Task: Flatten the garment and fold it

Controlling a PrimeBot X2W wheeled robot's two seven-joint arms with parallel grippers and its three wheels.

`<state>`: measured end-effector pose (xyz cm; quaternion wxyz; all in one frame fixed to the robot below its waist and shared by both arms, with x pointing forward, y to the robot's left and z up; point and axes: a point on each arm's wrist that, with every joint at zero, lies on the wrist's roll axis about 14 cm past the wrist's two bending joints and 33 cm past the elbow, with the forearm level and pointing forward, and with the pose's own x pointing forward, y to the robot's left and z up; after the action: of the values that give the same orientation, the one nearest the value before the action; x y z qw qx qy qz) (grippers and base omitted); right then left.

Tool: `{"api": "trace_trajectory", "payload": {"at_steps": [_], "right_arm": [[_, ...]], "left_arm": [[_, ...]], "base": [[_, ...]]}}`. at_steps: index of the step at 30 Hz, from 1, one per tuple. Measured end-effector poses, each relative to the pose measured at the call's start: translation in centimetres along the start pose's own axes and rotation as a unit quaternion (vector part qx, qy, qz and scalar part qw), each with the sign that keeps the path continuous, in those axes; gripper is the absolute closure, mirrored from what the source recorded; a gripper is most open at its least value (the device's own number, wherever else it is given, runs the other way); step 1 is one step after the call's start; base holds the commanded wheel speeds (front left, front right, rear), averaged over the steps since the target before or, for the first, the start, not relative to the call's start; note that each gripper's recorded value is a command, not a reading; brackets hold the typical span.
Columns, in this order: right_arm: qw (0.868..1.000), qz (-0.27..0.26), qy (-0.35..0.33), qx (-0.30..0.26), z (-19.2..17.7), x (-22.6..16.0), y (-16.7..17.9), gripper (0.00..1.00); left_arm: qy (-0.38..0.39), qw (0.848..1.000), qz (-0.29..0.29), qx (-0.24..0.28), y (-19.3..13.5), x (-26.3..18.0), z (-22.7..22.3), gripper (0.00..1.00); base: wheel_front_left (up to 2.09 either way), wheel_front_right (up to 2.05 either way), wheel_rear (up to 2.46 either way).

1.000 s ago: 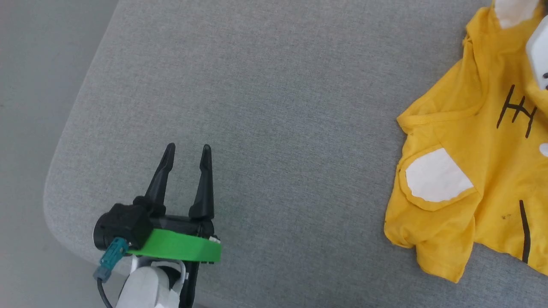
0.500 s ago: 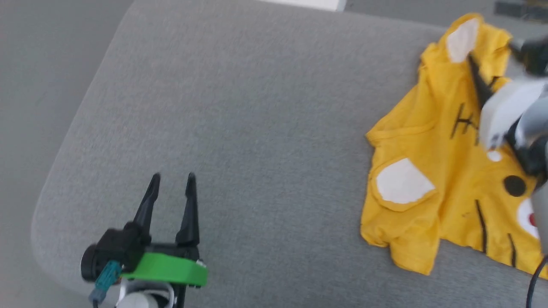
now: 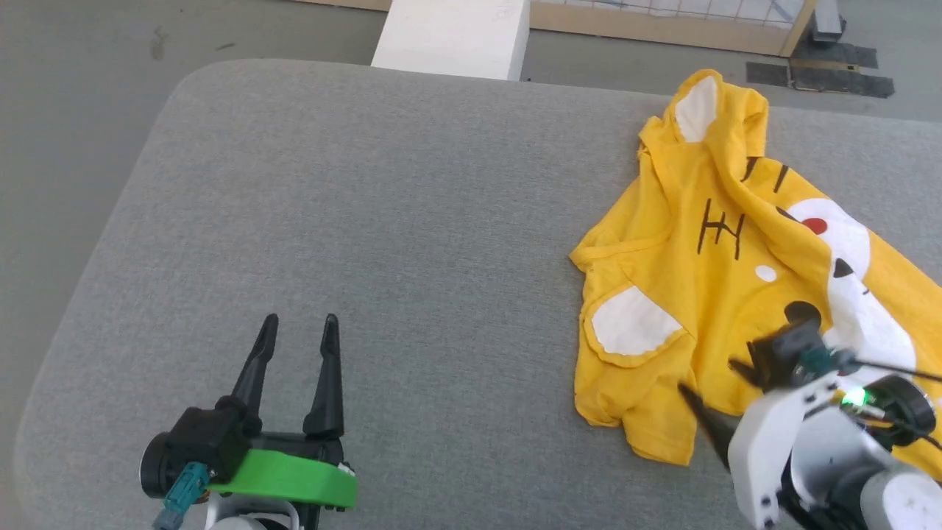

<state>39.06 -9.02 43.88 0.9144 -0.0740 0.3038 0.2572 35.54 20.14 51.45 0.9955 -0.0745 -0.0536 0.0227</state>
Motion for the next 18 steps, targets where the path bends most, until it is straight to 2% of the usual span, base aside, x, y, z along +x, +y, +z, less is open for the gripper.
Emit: {"api": "trace_trajectory", "payload": {"at_steps": [7, 8, 9, 10, 14, 18], "right_arm": [[0.995, 0.028, 0.078, -0.048, -4.1, 1.5, 1.1, 0.0], [0.994, 0.035, 0.093, -0.053, -4.9, 1.8, 1.4, 0.03], [0.992, 0.038, 0.105, -0.054, -5.4, 2.1, 1.6, 0.56], [0.99, 0.045, 0.118, -0.057, -6.0, 2.3, 2.0, 1.0], [0.988, 0.064, 0.118, -0.075, -5.1, 3.1, 3.0, 1.0], [0.99, 0.069, 0.103, -0.07, -4.0, 2.8, 2.9, 1.0]], "left_arm": [[0.003, 1.0, 0.023, 0.006, 1.4, -0.7, 0.1, 0.0], [0.003, 1.0, 0.028, 0.007, 1.6, -0.8, 0.1, 0.0], [0.002, 0.999, 0.032, 0.009, 1.9, -0.9, 0.2, 0.0], [0.002, 0.999, 0.038, 0.011, 2.2, -1.1, 0.2, 0.0], [0.002, 0.999, 0.051, 0.015, 3.0, -1.3, 0.3, 0.0], [0.0, 0.999, 0.047, 0.014, 2.8, -1.0, 0.4, 0.0]], "base": [[0.0, 0.0, 0.0], [0.0, 0.0, 0.0], [0.0, 0.0, 0.0], [0.0, 0.0, 0.0], [0.0, 0.0, 0.0], [0.0, 0.0, 0.0]]}}
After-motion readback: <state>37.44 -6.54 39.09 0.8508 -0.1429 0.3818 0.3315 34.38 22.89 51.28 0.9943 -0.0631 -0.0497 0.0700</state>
